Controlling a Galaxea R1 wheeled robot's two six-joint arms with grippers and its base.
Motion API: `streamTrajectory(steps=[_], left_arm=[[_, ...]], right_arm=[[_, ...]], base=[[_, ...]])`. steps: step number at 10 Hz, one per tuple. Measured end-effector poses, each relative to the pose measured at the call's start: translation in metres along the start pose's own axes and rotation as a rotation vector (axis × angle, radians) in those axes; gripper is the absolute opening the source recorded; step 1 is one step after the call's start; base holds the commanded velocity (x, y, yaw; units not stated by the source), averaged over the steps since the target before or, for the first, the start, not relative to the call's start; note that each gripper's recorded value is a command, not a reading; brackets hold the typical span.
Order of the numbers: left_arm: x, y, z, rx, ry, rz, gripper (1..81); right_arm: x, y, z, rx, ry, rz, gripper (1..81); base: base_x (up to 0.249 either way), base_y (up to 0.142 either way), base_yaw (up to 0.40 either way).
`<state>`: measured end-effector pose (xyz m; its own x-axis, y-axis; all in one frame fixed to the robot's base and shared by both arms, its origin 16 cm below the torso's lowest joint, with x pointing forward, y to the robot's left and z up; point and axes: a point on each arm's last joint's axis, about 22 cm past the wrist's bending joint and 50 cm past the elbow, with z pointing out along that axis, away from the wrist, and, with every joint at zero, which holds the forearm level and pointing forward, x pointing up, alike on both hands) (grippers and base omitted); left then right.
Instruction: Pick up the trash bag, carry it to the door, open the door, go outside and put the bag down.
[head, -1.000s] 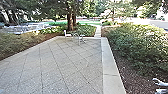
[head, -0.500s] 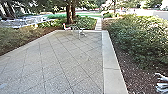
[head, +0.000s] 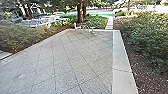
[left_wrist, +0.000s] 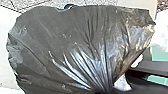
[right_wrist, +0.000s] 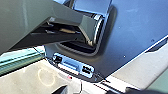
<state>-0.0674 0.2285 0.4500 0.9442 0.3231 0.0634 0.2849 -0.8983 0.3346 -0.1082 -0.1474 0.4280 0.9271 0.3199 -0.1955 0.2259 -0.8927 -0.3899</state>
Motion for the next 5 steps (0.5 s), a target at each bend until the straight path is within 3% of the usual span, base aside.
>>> streamTrajectory(steps=[1, 3, 5], left_arm=[[0.007, -0.004, -0.002, 0.006, 0.019, -0.04, 1.0], [0.038, -0.019, -0.008, 0.022, 0.053, -0.069, 1.0], [0.08, -0.054, -0.022, 0.067, 0.071, -0.079, 1.0]], right_arm=[[0.002, 0.002, 0.0, -0.001, -0.016, -0.029, 81.1], [0.0, 0.002, 0.0, 0.001, -0.031, -0.041, 81.1], [-0.014, -0.002, 0.003, 0.016, -0.062, -0.014, 81.1]], base=[[0.0, 0.0, 0.0], [0.0, 0.0, 0.0], [0.0, 0.0, 0.0]])
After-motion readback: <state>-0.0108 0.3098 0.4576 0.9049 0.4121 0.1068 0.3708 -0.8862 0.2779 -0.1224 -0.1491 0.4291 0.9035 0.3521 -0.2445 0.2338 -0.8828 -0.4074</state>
